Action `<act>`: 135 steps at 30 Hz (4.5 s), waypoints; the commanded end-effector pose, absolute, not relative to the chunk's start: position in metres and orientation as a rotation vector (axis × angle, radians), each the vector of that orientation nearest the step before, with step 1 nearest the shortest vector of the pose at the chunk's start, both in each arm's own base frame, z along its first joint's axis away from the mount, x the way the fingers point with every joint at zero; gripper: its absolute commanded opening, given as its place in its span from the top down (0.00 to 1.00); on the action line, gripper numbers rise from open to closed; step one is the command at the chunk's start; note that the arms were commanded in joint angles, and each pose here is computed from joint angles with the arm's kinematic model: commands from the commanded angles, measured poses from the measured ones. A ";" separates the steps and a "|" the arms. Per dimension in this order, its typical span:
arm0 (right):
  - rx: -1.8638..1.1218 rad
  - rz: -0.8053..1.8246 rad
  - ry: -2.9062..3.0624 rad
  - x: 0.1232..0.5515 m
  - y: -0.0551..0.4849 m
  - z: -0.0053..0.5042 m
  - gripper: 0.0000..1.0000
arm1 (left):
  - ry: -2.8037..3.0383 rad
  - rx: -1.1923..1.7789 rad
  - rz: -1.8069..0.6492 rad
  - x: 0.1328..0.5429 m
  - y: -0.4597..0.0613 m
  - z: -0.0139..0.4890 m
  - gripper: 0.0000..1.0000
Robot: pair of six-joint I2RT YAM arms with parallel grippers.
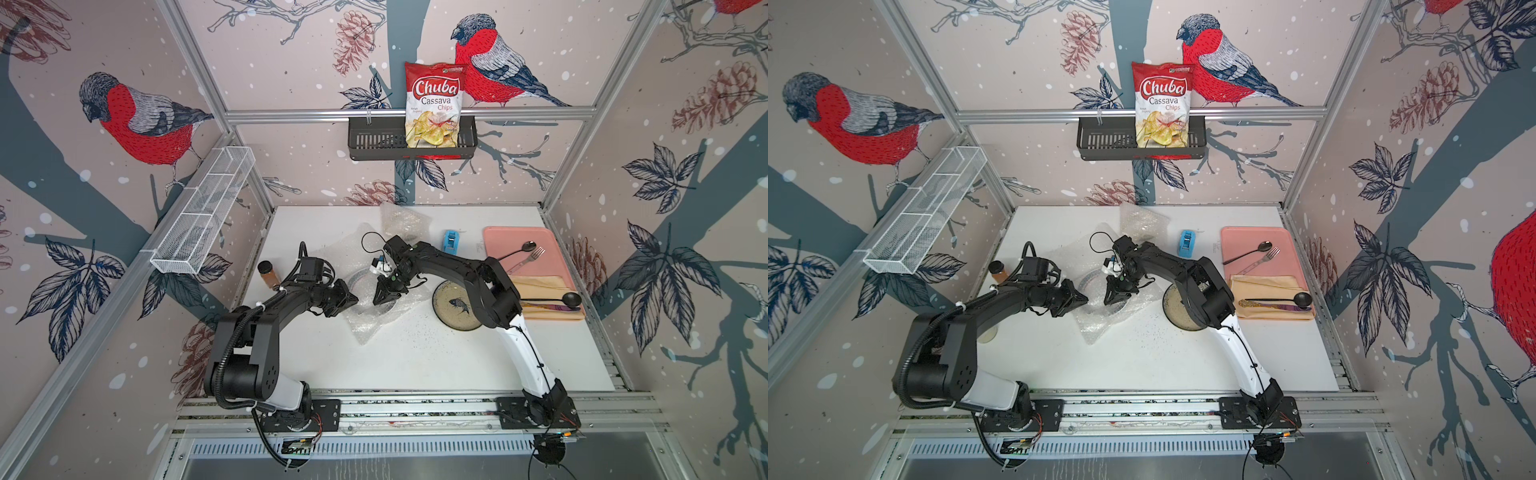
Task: Wrap dinner plates in bubble wrap
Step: Stick the tape on the bubble wrap.
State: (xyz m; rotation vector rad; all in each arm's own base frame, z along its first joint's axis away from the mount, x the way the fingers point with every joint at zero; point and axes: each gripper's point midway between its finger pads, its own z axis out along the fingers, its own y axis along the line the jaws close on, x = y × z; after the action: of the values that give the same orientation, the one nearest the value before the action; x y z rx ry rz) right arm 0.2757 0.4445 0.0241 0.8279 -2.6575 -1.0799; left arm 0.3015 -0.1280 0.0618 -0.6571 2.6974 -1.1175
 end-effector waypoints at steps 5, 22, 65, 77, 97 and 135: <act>0.771 -0.773 -2.812 0.286 0.415 -0.017 0.81 | 2.580 -0.574 -1.174 0.332 -0.133 0.116 0.92; 0.763 -0.794 -2.805 0.285 0.418 -0.017 0.82 | 2.702 -0.569 -1.284 0.314 -0.177 0.061 1.00; 0.859 -1.055 -3.016 0.292 0.455 0.080 0.79 | 2.784 -0.855 -1.101 0.278 -0.146 -0.020 1.00; 0.825 -0.893 -2.978 0.265 0.428 0.022 0.89 | 2.789 -0.867 -1.096 0.275 -0.145 -0.022 1.00; 1.087 -0.631 -3.219 0.268 0.410 0.086 0.93 | 2.801 -0.853 -1.100 0.272 -0.145 -0.024 1.00; 0.850 -1.368 -2.967 0.250 0.427 0.118 0.86 | 2.595 -0.723 -1.279 0.310 -0.149 0.076 0.88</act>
State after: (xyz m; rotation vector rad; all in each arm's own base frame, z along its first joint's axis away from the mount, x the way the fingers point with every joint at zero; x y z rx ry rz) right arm 0.2464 0.4265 0.0992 0.8543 -2.9800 -1.3014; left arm 0.3189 -0.1580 0.0769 -0.6568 2.5578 -1.3265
